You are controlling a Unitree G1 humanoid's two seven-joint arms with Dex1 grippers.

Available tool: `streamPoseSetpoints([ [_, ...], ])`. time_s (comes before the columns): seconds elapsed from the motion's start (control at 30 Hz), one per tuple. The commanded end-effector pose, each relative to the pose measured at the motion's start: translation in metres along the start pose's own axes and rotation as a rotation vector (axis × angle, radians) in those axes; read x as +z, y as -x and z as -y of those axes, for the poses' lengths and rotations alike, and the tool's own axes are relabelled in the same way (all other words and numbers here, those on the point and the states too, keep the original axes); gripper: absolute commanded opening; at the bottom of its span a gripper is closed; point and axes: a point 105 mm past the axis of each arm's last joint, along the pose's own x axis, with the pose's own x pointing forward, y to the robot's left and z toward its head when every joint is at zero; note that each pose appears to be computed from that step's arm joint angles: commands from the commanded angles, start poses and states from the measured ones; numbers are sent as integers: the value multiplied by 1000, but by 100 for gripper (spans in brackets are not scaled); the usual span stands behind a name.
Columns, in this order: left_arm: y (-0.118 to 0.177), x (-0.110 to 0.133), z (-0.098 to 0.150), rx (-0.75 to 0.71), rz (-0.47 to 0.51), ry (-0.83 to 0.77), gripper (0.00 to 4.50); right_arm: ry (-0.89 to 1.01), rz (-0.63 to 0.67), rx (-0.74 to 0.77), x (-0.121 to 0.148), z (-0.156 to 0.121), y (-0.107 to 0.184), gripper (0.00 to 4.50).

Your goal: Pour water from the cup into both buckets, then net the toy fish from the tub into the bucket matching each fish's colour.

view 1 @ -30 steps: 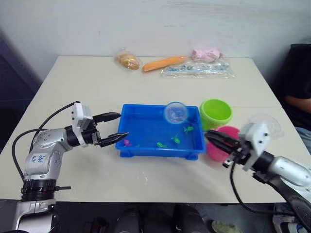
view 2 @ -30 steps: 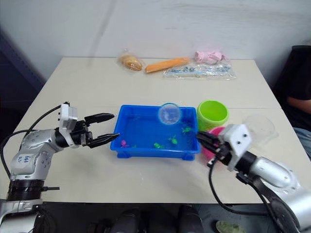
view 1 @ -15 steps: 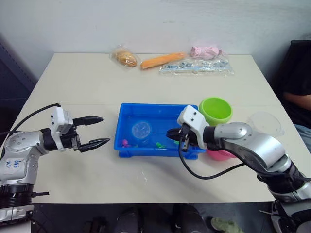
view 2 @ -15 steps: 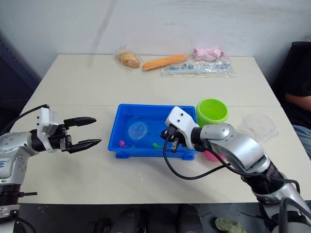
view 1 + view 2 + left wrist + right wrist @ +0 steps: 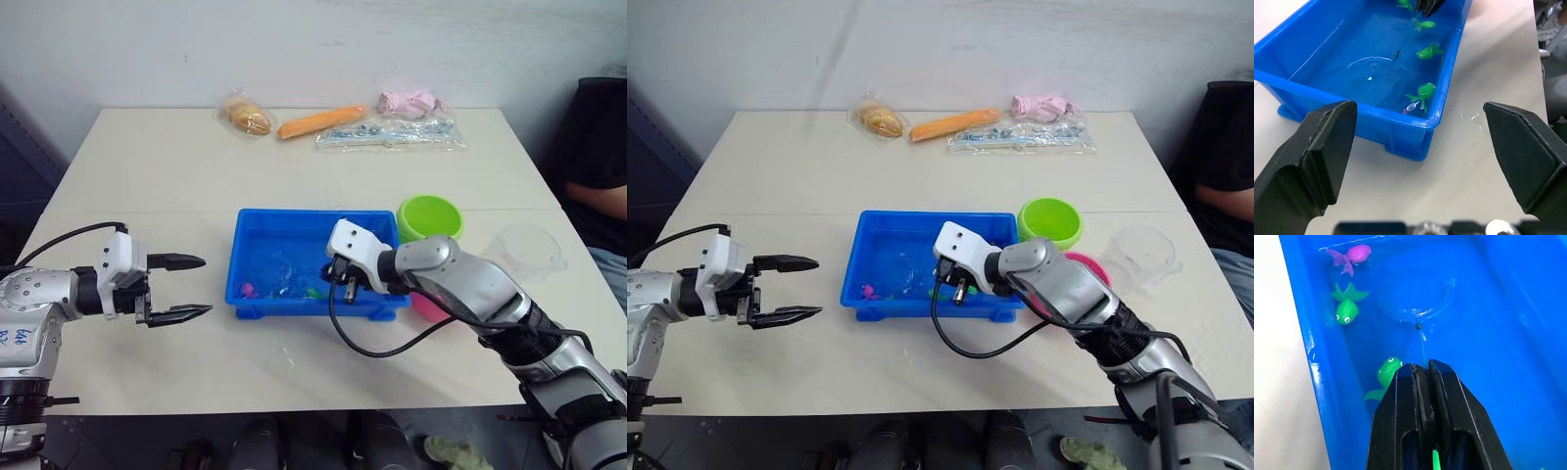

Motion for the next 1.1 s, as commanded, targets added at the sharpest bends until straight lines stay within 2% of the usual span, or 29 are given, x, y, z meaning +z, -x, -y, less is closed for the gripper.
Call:
streamPoseSetpoints([
  [0.03, 1, 7, 1, -21, -30, -67, 445, 64, 19, 24, 14, -1, 1, 0],
  [0.23, -5, 20, -5, -46, -45, -124, 445, 77, 48, 70, 24, -8, -5, 0],
  [0.5, -5, 26, -11, -107, -141, -212, 445, 100, 37, 127, 26, -16, -7, 0],
  [0.63, -5, 26, -12, -130, -160, -232, 445, 98, 47, 165, 31, -23, -9, 0],
  [0.97, -6, 37, -16, -131, -120, -217, 445, -4, 149, 236, 44, -31, 4, 0],
  [1.1, -3, 48, -17, -142, -56, -199, 445, -46, 172, 255, 45, -31, 13, 0],
])
